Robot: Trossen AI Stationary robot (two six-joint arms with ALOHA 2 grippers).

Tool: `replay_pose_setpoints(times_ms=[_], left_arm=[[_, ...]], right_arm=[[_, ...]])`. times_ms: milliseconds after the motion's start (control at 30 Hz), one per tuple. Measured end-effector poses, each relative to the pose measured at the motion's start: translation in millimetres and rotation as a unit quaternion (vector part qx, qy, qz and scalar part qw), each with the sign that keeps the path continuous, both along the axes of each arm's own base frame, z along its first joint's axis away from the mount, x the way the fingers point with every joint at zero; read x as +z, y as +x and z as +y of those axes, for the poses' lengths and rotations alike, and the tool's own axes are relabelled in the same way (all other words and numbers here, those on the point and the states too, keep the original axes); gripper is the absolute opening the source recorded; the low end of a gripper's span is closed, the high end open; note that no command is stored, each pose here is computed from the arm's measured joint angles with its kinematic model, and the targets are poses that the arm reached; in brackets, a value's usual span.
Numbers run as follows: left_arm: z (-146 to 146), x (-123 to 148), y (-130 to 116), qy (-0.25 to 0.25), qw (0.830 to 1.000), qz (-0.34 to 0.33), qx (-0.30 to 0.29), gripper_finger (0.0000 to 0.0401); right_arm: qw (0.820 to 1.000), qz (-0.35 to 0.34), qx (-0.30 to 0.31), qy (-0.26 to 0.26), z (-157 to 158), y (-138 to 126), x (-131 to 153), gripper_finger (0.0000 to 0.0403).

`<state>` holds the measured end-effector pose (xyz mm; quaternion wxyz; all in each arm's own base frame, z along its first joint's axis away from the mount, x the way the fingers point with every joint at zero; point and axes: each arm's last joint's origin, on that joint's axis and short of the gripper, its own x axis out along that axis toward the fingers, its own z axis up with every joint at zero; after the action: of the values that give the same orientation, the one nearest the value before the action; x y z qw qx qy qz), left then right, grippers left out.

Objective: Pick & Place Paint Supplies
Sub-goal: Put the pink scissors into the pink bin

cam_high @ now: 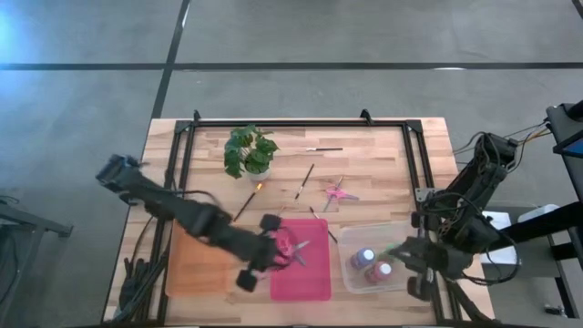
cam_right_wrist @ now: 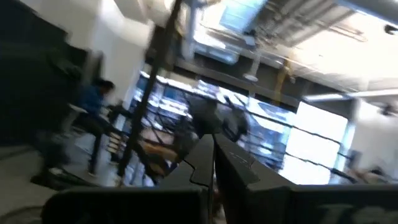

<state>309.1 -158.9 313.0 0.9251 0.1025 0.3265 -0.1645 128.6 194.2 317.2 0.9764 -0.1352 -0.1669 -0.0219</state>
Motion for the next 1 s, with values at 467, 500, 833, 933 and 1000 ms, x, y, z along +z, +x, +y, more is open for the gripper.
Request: replay_pose_setpoints(times_ms=[467,500,833,933,1000], left_arm=[[-24,-3,-133,0.036,0.964,-0.250,0.087,0.0091],[-19,-1,-137,0.025,0.961,-0.257,0.095,0.0091],[-5,1,-149,-0.001,0.956,-0.274,0.104,0.0091],[-5,2,-150,-0.003,0.956,-0.275,0.104,0.0091],[-5,2,-150,-0.003,0.956,-0.275,0.103,0.0091]], right_arm=[[0.932,0.154,-0.327,0.020,-36,49,71,0.0009],[0.928,0.157,-0.338,0.021,-38,55,76,0.0009],[0.937,0.308,-0.104,0.127,-103,101,111,0.0009],[0.918,0.338,-0.160,0.131,-131,112,120,0.0009],[0.898,0.368,-0.193,0.148,-154,113,129,0.0009]])
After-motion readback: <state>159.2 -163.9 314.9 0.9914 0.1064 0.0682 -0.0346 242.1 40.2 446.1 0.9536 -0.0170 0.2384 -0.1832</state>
